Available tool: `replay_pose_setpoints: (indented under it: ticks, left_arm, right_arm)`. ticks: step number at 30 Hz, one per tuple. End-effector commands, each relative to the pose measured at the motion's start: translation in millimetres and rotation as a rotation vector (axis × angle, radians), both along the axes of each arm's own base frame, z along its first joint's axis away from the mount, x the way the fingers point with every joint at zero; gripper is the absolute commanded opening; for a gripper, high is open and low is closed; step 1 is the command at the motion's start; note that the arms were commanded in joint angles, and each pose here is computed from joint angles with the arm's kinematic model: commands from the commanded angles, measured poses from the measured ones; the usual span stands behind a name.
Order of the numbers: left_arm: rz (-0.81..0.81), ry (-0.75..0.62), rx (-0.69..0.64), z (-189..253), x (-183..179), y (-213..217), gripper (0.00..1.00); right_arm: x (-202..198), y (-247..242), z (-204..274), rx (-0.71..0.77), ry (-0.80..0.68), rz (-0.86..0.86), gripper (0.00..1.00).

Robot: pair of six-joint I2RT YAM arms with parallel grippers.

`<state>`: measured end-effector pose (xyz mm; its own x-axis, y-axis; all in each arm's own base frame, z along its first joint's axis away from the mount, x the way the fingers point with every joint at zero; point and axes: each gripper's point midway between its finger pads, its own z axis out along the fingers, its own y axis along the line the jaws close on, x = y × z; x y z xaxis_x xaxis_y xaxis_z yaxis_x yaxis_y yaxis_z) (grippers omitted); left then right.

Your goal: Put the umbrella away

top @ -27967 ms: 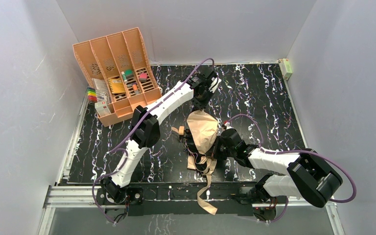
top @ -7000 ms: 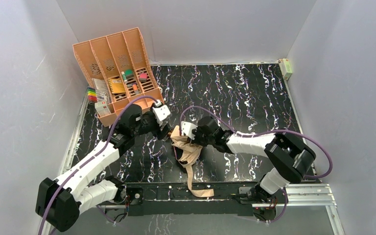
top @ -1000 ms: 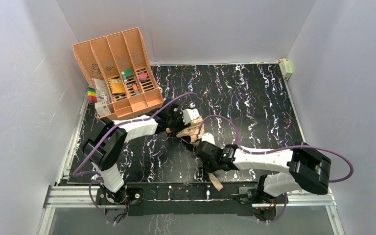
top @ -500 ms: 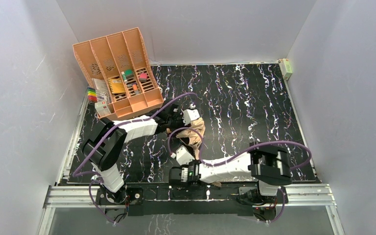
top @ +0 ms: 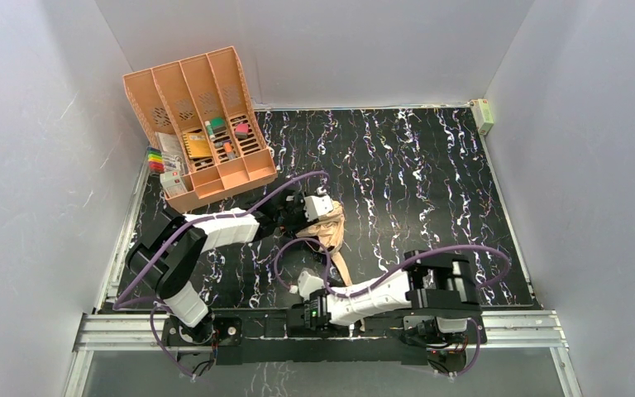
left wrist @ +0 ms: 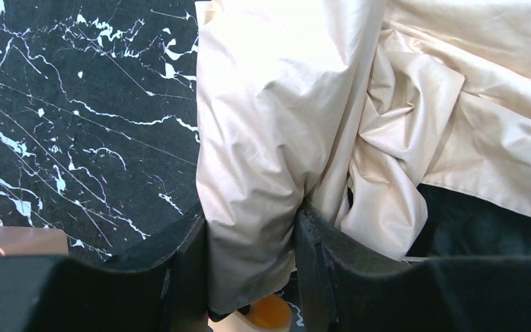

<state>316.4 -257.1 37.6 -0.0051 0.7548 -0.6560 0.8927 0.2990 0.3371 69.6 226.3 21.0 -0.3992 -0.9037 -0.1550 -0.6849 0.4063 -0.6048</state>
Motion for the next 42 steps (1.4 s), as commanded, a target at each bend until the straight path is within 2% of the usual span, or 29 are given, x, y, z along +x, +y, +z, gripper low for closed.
replay_pose_setpoints:
  ticks: [1,7,10,15,19,23,26,31,35,38,42]
  left_arm:
    - [-0.007,0.077,0.12,-31,-27,27,0.0]
    - [-0.021,0.066,0.124,-32,-29,27,0.0]
    - [-0.023,0.065,0.123,-32,-29,27,0.0]
    - [-0.028,0.069,0.122,-33,-29,25,0.0]
    - [-0.035,0.062,0.123,-33,-31,25,0.0]
    - [-0.04,0.049,0.122,-32,-31,24,0.0]
    - [-0.047,0.043,0.12,-32,-32,23,0.0]
    - [-0.075,0.023,0.121,-31,-37,20,0.0]
    - [-0.087,-0.024,0.108,-26,-36,14,0.0]
    - [-0.106,-0.058,0.121,-26,-36,8,0.0]
    - [-0.137,-0.1,0.172,-33,-37,2,0.0]
  right_arm:
    - [-45,30,-24,0.227,0.252,-0.065,0.46]
    - [-41,59,33,0.582,0.259,-0.008,0.59]
    - [-29,56,59,0.755,0.239,-0.072,0.67]
    - [5,28,93,1.022,0.197,-0.272,0.79]
    - [31,15,120,1.182,0.156,-0.338,0.84]
    - [46,11,138,1.209,0.125,-0.312,0.92]
    - [66,2,135,1.167,0.096,-0.37,0.85]
    - [107,0,121,1.128,0.192,-0.381,0.84]
    - [151,2,118,1.128,0.216,-0.289,0.84]
    - [188,5,125,1.115,0.158,-0.202,0.84]
    - [222,26,143,1.125,0.091,-0.004,0.85]
